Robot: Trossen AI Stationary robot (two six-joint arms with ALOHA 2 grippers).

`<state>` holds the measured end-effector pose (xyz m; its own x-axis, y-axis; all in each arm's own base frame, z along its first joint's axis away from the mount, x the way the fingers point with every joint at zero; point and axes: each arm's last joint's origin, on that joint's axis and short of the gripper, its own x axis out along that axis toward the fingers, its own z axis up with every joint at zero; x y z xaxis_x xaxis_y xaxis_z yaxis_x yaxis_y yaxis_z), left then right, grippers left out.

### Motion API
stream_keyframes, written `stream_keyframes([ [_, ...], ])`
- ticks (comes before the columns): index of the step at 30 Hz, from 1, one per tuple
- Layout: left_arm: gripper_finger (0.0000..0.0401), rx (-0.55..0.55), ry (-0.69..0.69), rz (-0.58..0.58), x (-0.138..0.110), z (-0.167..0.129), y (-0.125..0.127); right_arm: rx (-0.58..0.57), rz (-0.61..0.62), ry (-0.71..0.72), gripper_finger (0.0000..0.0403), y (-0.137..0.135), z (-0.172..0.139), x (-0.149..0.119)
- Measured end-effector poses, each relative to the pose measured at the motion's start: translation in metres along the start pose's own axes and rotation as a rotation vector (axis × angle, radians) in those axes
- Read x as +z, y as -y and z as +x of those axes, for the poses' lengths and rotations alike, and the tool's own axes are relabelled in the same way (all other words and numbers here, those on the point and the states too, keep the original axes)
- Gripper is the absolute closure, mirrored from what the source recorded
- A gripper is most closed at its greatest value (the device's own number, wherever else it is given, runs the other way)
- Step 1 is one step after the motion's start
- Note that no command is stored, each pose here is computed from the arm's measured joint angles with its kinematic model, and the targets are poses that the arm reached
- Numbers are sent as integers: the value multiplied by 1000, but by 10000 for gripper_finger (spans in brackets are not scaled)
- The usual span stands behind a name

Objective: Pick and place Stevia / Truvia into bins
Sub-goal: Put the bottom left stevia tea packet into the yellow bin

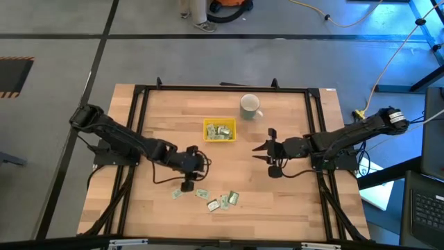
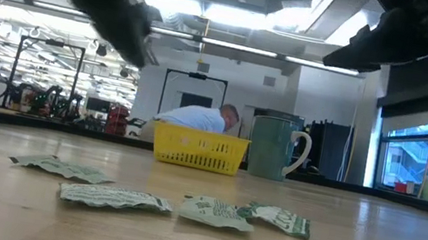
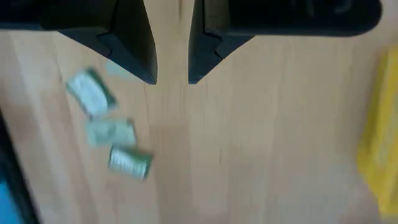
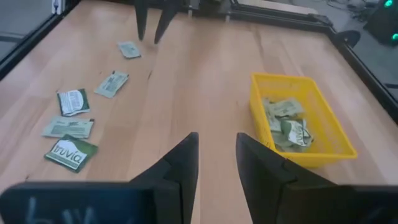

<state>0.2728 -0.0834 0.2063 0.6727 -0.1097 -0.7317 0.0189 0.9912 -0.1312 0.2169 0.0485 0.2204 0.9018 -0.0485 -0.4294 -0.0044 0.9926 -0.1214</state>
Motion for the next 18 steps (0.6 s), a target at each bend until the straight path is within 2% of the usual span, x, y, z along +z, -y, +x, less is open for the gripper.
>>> stream_keyframes([
  [4,315,45,-121,-60,-15,-5,16,0,-6,-3,292,0,1,0],
  [12,315,61,-261,-219,-41,-8,44,2,-14,-28,292,-2,5,-4],
  [18,315,81,-424,-234,-65,10,58,-8,-14,-50,292,0,10,-7],
])
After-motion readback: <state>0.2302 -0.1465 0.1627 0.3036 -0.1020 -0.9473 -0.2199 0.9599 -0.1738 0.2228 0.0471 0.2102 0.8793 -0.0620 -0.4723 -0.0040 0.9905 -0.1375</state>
